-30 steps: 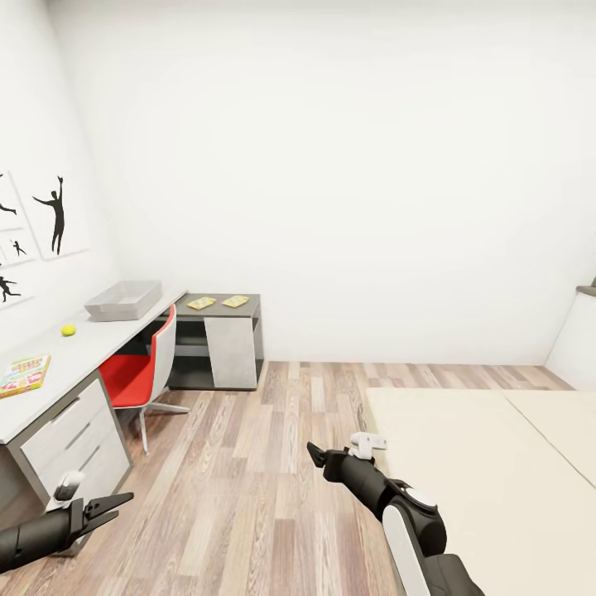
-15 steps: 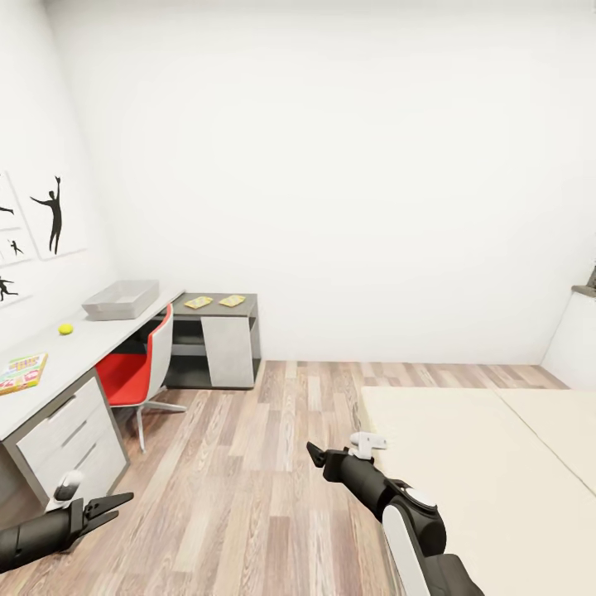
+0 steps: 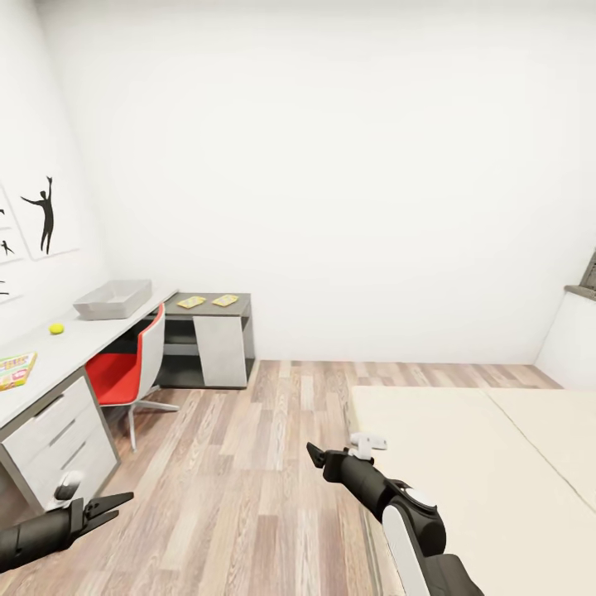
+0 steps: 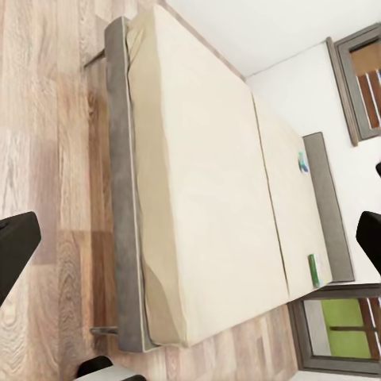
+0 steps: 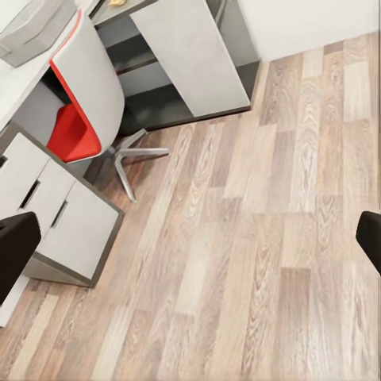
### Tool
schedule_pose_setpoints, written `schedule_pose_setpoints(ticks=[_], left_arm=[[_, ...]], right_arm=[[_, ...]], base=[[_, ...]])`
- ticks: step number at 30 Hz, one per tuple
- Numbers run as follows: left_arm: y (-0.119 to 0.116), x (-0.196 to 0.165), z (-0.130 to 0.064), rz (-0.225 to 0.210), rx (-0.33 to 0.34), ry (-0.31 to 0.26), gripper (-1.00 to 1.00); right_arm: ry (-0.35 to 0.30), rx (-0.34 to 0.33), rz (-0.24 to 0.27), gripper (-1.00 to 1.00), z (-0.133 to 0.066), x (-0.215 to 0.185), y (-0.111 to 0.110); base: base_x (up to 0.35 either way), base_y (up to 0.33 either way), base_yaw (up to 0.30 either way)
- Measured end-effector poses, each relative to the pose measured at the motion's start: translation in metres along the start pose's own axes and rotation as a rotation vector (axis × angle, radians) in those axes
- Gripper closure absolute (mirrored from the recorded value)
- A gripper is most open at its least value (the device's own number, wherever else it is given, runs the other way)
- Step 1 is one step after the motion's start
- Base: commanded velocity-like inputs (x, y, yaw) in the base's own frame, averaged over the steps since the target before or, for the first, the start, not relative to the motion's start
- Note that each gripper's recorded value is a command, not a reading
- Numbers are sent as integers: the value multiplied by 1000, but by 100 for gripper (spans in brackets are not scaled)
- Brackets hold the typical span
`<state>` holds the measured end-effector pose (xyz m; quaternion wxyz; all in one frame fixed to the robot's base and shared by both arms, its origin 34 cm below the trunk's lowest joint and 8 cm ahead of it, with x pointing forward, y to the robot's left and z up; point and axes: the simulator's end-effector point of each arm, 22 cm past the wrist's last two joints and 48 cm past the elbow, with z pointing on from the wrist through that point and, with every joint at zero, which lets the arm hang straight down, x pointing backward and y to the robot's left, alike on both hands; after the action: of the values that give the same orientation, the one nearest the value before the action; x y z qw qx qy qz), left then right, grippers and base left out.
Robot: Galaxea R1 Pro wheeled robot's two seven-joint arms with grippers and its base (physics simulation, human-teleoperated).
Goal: Put all the toys in the child's room - the three board games (two on the bed and one on the table), the two jigsaw puzzles on the table, and the tennis ball on the table - inside the toy box on the table in the child's room.
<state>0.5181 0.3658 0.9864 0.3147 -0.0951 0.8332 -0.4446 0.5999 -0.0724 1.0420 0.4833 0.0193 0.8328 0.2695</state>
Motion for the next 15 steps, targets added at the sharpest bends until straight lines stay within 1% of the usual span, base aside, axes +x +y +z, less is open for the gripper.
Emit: schedule_pose_setpoints(ticks=[5, 15], left_arm=[[0, 0, 0, 0, 0, 0, -100], [0, 0, 0, 0, 1, 0, -100]], right_arm=[[1, 0, 0, -100, 0, 0, 0], [1, 0, 0, -100, 0, 0, 0]], base=[[-9, -56, 0], [-1, -9, 0]])
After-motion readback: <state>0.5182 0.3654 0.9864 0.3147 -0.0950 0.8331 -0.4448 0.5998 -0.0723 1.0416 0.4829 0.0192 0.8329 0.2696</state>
